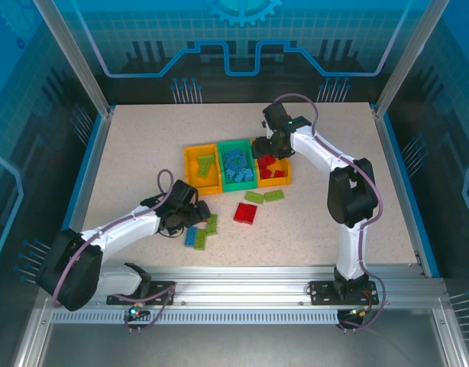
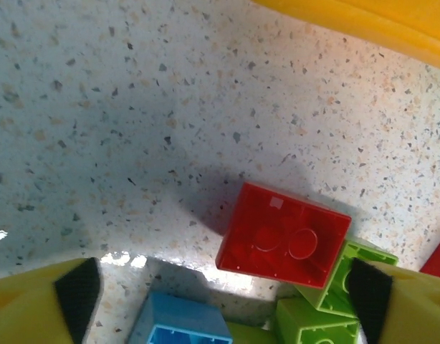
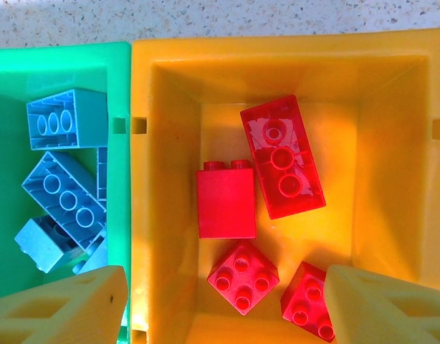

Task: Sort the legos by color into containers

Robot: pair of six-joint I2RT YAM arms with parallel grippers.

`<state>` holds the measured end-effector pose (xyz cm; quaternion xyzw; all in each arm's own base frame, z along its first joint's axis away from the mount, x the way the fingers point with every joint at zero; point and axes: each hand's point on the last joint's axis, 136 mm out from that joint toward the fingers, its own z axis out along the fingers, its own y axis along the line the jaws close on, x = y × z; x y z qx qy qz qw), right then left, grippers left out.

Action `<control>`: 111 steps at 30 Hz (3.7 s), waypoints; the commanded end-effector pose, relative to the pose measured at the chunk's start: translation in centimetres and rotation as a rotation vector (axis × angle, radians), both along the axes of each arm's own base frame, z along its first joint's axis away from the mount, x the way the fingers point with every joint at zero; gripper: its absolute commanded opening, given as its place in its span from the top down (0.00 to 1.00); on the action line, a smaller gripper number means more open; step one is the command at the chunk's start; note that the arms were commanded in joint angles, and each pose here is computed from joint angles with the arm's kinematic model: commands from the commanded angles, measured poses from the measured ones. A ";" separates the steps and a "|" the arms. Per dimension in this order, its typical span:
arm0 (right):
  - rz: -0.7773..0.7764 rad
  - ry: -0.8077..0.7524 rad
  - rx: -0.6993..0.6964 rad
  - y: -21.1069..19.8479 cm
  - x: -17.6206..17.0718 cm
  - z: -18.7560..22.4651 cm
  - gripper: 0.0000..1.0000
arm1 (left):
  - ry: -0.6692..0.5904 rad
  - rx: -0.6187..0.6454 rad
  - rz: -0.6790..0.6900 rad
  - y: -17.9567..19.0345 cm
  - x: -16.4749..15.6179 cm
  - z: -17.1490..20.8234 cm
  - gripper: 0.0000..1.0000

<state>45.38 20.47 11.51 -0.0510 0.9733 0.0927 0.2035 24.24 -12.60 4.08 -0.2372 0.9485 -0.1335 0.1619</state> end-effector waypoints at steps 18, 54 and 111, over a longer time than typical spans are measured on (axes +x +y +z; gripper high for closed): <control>0.020 0.007 0.028 -0.2 -1.2 0.0 0.25 | 0.015 -0.174 0.176 -2.6 2.2 1.4 0.01; -0.095 -0.036 0.150 -6.1 -1.3 1.2 0.24 | 0.140 -0.125 0.334 -2.7 2.5 -2.6 0.29; -0.099 -0.039 0.039 -9.2 -0.1 -1.8 0.36 | 0.074 -0.086 0.347 1.1 2.5 -0.8 0.13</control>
